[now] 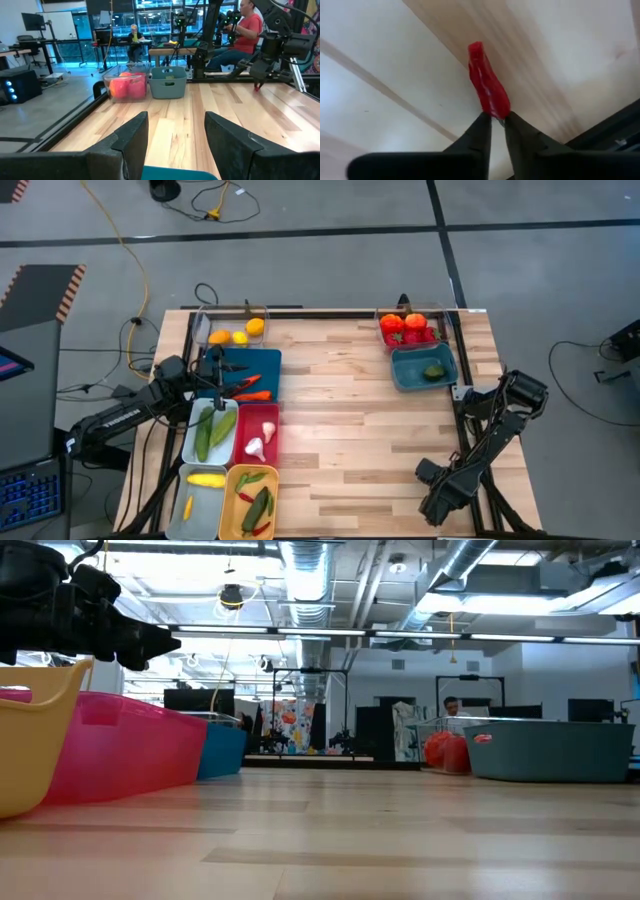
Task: Sort produce into baskets
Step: Put the red chili pepper into the yellow bin
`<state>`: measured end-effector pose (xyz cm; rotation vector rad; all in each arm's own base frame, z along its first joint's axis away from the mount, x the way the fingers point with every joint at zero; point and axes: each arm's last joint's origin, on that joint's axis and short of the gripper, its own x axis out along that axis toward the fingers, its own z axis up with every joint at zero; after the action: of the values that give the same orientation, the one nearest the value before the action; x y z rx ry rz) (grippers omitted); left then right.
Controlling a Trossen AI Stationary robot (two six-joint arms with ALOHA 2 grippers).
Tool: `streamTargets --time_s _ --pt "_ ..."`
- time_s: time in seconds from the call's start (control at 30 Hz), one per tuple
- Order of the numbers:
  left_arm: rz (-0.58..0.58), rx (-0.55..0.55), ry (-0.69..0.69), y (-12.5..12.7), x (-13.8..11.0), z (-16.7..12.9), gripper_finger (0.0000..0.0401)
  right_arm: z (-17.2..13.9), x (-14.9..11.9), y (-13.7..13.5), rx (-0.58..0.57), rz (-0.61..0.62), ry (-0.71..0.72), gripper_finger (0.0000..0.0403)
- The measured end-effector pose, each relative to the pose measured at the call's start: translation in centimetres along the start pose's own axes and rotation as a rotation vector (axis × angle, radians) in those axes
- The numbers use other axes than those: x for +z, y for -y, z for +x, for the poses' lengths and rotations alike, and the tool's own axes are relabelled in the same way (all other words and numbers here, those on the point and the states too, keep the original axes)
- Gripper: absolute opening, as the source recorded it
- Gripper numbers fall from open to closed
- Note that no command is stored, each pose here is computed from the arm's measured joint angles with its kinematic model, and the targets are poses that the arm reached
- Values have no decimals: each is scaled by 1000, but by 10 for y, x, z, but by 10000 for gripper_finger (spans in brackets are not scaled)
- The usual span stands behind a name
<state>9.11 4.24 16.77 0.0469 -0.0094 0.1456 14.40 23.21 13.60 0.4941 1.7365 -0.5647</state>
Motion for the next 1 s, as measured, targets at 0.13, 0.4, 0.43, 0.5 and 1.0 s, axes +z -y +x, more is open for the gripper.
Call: streamTargets --time_s 0.13,0.4,0.43,0.5,1.0 --pt "0 0 0 0 0 0 182 0 0 -2 18 -1 -3 47" --pt "0 0 0 0 0 0 182 -12 12 -14 85 34 -7 25" --pt "0 0 0 0 0 0 182 -16 15 -17 110 41 -1 26" --pt "0 0 0 0 0 0 182 -25 23 -25 163 27 28 30" --pt "0 0 0 0 0 0 182 -111 125 -66 601 -108 686 30"
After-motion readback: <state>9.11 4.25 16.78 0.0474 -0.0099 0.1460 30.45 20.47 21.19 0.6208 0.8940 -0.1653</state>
